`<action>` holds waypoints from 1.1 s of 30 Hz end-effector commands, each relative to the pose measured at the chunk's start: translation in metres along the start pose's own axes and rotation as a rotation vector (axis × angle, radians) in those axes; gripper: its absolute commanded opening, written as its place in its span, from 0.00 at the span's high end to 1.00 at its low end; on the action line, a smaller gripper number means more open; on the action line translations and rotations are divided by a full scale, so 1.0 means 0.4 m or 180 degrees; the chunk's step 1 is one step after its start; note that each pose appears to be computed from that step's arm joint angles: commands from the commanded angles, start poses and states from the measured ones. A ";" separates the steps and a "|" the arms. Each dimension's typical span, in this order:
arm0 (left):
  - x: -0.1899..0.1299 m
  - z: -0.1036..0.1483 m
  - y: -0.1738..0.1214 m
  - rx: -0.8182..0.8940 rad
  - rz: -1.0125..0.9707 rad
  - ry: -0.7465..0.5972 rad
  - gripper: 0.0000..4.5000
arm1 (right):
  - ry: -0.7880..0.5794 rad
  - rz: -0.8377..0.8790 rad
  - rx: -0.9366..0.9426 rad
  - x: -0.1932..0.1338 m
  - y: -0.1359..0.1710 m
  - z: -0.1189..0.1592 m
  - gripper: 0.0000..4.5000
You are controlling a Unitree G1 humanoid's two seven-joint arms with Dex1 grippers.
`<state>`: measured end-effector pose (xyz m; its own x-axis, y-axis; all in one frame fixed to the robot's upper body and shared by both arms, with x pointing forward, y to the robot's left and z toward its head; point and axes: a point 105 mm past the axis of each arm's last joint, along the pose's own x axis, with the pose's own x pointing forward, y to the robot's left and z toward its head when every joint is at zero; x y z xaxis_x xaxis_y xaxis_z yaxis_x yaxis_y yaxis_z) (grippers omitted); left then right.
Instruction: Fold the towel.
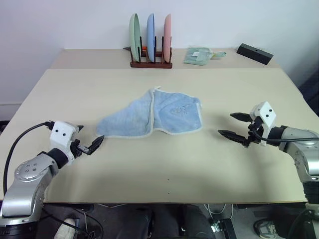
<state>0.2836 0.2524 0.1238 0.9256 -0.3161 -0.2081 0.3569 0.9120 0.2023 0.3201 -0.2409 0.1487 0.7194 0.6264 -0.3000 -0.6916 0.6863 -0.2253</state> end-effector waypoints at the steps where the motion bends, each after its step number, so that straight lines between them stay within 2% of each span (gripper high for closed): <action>1: 0.007 0.030 -0.011 0.0082 -0.0041 -0.0121 0.01 | -0.0120 0.0000 -0.0119 -0.001 0.012 0.031 0.00; 11: 0.010 0.042 -0.017 0.0097 -0.0049 -0.0150 0.01 | -0.0227 -0.0006 -0.0080 0.042 0.043 0.031 0.00; 18: 0.010 0.038 -0.017 0.0108 -0.0054 -0.0157 0.01 | -0.0389 -0.0054 -0.0150 0.085 0.050 0.049 0.00; 22: 0.023 0.058 -0.027 0.0058 -0.0095 -0.0274 0.01 | -0.0499 -0.0127 -0.0182 0.099 0.046 0.075 0.00; 27: 0.034 0.043 -0.031 0.0072 -0.0121 -0.0229 0.01 | -0.0347 -0.0007 -0.0096 0.104 0.079 0.041 0.00; 30: 0.052 0.058 -0.075 -0.0057 -0.0416 -0.0296 0.01 | -0.0393 0.0030 -0.0047 0.103 0.086 0.050 0.00; 33: 0.102 0.076 -0.185 0.0181 -0.1007 -0.0262 0.01 | -0.0406 -0.0045 -0.0122 0.113 0.091 0.054 0.00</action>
<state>0.3012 0.1885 0.1243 0.8281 -0.5262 -0.1932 0.5559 0.8153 0.1619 0.3290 -0.1880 0.1316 0.7270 0.6483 -0.2262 -0.6864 0.6958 -0.2114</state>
